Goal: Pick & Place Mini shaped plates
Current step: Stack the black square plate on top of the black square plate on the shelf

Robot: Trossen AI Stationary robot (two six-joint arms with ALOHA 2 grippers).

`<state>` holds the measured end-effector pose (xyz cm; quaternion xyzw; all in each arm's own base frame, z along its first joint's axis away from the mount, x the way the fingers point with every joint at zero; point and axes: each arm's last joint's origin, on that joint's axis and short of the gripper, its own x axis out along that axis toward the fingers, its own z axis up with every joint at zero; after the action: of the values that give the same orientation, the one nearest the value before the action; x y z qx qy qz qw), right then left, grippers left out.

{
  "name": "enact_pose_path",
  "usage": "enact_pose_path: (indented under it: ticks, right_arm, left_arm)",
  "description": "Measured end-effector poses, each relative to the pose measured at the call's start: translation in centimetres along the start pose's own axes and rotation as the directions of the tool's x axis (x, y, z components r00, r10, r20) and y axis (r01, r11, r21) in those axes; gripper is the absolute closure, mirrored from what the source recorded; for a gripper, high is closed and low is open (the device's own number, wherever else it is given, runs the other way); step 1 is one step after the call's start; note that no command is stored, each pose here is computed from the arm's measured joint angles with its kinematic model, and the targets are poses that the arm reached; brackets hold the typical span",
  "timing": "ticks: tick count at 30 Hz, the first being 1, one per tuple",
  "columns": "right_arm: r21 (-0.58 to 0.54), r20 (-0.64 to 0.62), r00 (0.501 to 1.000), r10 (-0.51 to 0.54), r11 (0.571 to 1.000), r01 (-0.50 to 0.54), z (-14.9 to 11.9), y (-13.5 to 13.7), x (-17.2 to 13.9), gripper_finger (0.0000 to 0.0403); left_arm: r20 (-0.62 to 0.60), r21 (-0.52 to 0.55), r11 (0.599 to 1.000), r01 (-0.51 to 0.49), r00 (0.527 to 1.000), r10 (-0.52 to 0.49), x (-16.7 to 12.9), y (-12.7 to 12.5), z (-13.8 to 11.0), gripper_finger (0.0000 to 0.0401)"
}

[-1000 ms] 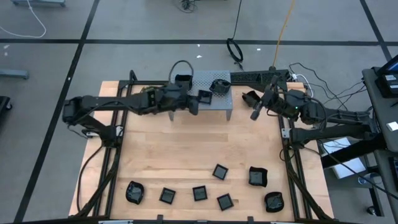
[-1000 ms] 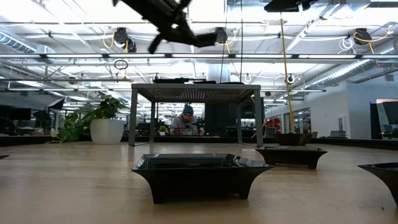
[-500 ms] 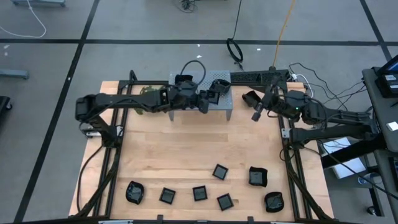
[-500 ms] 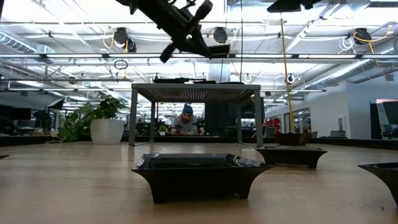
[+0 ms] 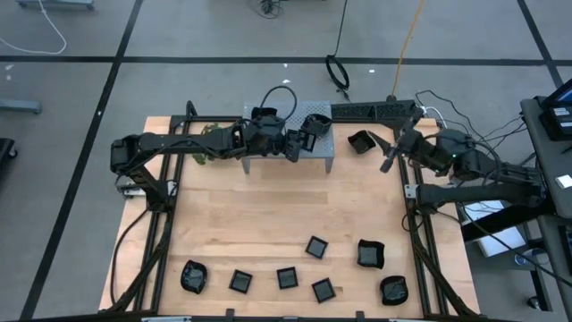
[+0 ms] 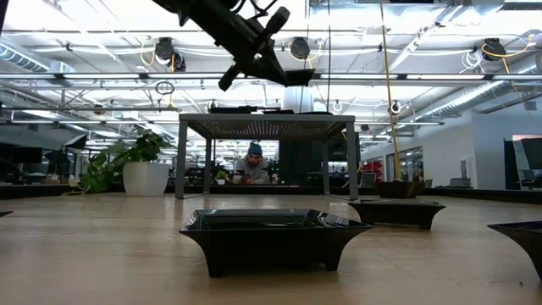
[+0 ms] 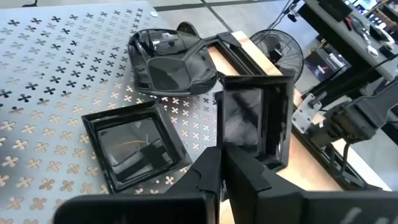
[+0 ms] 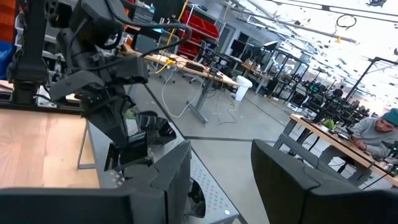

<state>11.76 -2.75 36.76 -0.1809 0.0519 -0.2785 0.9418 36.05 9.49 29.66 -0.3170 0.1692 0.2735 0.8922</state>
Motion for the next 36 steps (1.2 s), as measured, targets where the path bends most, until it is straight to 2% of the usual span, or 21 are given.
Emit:
enact_pose_path:
  ticks: [4,10,17,21,36]
  right_arm:
    - [0.005,0.001,1.0,0.003,1.0,-0.003,-0.11,-0.32,-0.73,0.0248]
    - [0.027,0.01,1.0,0.0,1.0,-0.001,-0.06,-0.43,-0.91,0.0248]
    - [0.022,-0.005,1.0,0.007,1.0,-0.007,-0.14,-0.18,-0.49,0.0248]
    - [0.018,-0.011,1.0,0.009,1.0,-0.009,-0.17,-0.07,-0.31,0.0248]
    - [0.013,-0.023,1.0,0.015,1.0,-0.014,-0.24,0.14,0.03,0.0248]
  left_arm:
    - [0.0,0.0,1.0,0.0,1.0,0.0,0.0,0.01,0.01,0.0396]
    - [0.003,0.0,1.0,-0.004,1.0,0.004,0.03,0.14,0.11,0.0378]
    - [-0.041,0.017,0.999,-0.038,0.998,0.039,0.01,0.48,-0.31,0.0396]
    - [-0.05,0.02,0.999,-0.046,0.998,0.046,0.01,0.55,-0.4,0.0386]
    - [0.028,-0.009,0.99,-0.137,0.99,0.138,-0.04,0.68,-0.27,0.0396]
